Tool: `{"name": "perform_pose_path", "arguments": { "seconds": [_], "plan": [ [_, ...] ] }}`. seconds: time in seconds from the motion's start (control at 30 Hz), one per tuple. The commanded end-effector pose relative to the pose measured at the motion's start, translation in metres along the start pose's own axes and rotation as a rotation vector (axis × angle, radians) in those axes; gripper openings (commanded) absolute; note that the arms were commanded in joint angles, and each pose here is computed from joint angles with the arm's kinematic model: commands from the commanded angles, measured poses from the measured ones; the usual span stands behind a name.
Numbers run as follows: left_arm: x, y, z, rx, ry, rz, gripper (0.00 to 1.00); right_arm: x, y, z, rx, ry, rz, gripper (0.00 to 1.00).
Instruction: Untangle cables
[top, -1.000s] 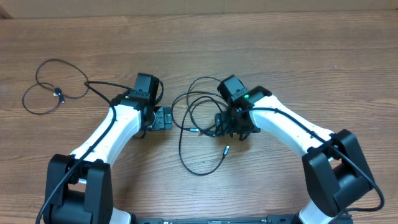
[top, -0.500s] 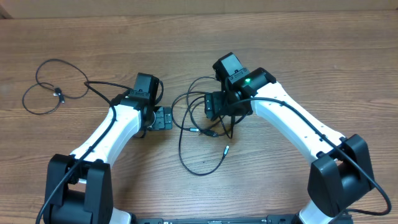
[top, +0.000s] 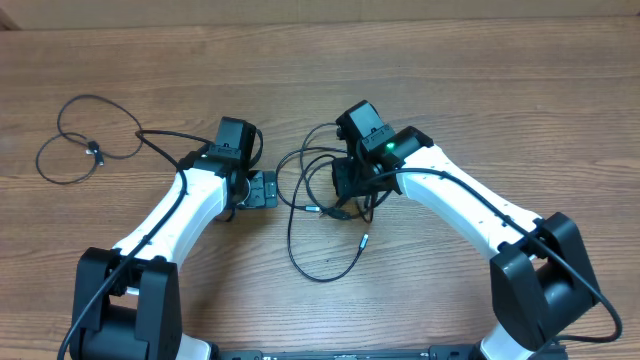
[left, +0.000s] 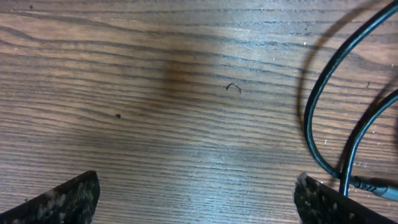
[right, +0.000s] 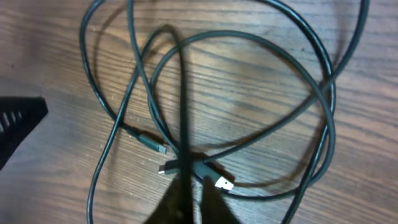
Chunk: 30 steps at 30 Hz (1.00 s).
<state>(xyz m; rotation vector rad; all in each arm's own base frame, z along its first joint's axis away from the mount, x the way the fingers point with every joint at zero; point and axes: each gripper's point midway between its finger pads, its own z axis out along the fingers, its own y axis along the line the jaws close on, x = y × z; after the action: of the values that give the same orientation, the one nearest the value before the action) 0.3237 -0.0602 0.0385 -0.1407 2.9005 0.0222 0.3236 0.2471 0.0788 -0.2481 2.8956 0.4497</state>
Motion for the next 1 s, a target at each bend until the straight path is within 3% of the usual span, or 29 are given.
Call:
{"name": "perform_pose_path", "arguments": {
  "seconds": [0.0,0.17,0.43,0.5,0.57,0.73,0.97],
  "plan": [
    [0.008,-0.008,0.004,0.049,0.034,-0.011,0.99,-0.001,0.003,-0.006,-0.009,-0.017,-0.007,0.04],
    [0.003,-0.027,0.003,0.154,0.026,-0.011,0.99,-0.001,0.003,-0.006,-0.010,-0.016,-0.007,0.04],
    [-0.021,-0.035,0.001,0.190,-0.074,-0.011,0.99,-0.001,0.004,-0.005,-0.010,-0.015,-0.009,0.04],
    [-0.025,-0.036,0.000,0.194,-0.090,-0.010,0.71,0.000,0.003,-0.005,-0.009,-0.013,-0.009,0.04],
    [-0.027,-0.037,0.000,0.198,-0.096,-0.009,0.56,0.000,0.003,-0.005,-0.009,-0.012,-0.008,0.04],
    [-0.026,-0.044,0.005,0.201,-0.094,0.006,0.63,0.001,0.005,-0.005,-0.010,-0.013,-0.008,0.04],
    [-0.025,-0.060,0.031,0.216,-0.080,0.039,0.52,0.000,0.005,-0.005,-0.011,-0.015,-0.009,0.04]
  ]
}}
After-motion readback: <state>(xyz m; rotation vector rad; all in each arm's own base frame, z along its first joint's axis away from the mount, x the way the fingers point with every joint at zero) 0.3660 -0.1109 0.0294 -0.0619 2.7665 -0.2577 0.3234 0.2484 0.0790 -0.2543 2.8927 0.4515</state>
